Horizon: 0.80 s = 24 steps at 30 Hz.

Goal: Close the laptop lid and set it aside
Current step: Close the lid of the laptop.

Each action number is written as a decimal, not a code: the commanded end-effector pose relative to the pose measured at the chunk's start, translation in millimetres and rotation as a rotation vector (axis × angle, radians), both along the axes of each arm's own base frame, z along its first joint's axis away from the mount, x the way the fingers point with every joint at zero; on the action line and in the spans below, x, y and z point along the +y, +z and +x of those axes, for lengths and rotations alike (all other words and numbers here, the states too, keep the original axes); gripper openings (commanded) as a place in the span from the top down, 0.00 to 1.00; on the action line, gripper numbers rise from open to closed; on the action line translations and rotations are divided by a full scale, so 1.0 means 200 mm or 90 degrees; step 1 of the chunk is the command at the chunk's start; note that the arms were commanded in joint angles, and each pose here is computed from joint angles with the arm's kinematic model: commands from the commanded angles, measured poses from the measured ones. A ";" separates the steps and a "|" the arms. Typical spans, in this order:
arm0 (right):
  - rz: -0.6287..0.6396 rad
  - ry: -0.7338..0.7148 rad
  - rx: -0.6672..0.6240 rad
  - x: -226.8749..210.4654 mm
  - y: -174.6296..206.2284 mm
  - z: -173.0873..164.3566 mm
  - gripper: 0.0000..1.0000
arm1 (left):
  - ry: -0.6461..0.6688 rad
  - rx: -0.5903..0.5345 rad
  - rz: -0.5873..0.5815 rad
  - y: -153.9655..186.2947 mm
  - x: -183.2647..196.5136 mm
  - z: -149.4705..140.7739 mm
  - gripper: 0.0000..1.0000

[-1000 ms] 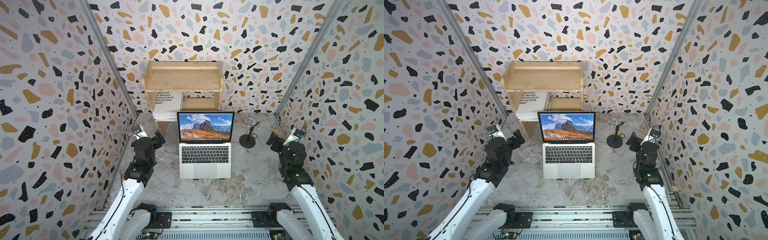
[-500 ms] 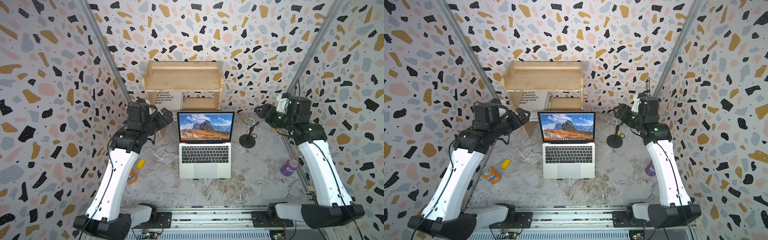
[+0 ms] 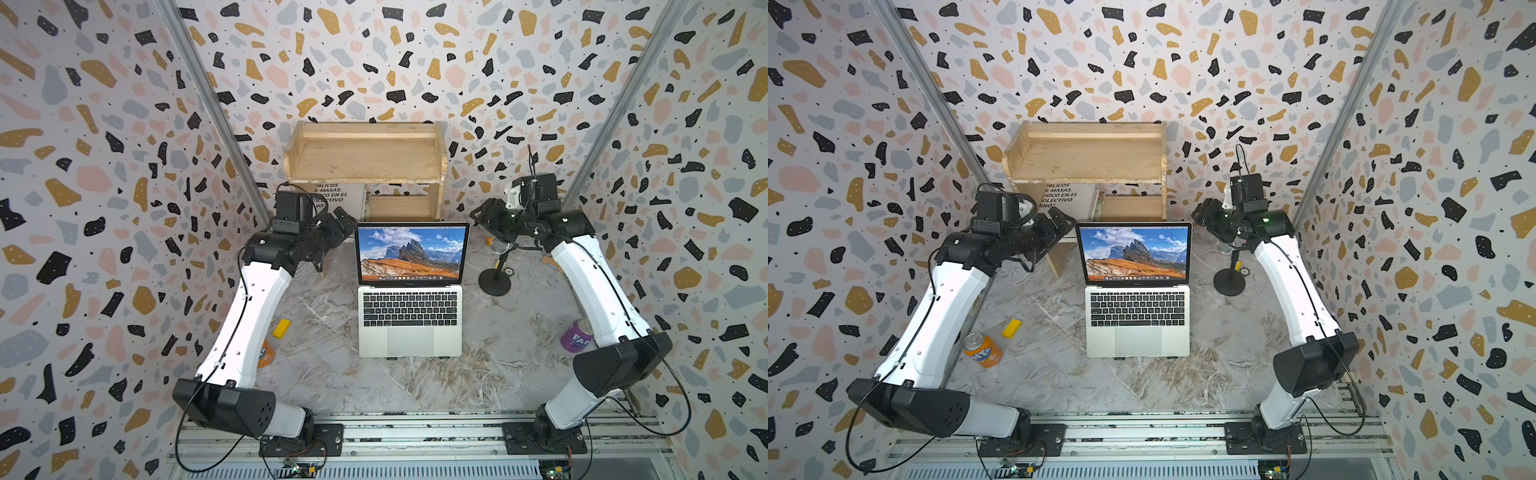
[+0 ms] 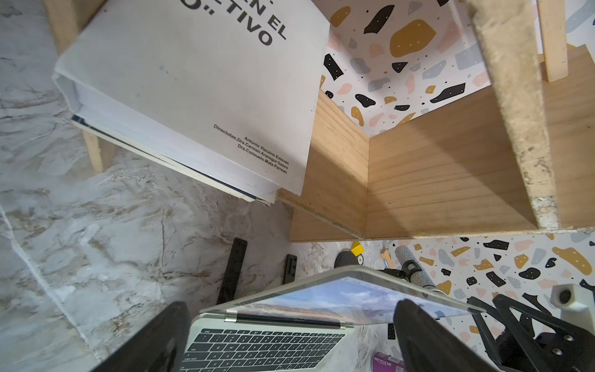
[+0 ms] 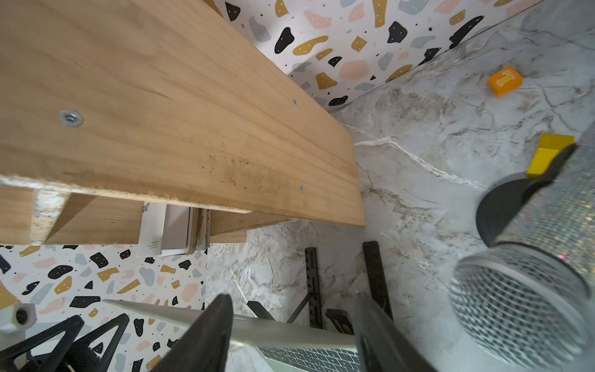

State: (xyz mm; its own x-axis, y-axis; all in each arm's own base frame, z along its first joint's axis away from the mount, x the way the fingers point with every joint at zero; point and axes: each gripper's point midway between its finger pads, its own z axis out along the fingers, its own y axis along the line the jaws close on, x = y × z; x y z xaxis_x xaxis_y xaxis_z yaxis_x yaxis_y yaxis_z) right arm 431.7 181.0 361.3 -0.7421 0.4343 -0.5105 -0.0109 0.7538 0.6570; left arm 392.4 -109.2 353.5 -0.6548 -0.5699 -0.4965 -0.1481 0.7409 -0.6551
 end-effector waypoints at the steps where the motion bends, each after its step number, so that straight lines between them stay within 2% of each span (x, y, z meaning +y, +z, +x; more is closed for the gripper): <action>1: -0.008 -0.007 -0.022 0.02 0.10 -0.01 0.36 | -0.002 -0.044 -0.023 0.12 -0.02 0.04 0.00; 12: -0.050 0.005 -0.009 0.12 0.03 0.05 0.35 | -0.032 -0.028 -0.016 0.09 -0.07 0.12 0.03; 24: -0.099 0.017 -0.013 0.15 0.00 -0.01 0.35 | -0.074 -0.007 0.007 -0.01 -0.15 0.07 0.06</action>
State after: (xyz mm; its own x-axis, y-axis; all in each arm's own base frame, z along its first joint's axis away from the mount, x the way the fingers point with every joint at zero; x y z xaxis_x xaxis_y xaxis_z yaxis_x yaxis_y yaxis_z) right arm 445.1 214.3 345.7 -0.7518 0.3558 -0.5551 -0.0183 0.8303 0.5570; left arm 411.4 -135.1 346.8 -0.7124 -0.5101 -0.4820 -0.0967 0.7516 -0.6525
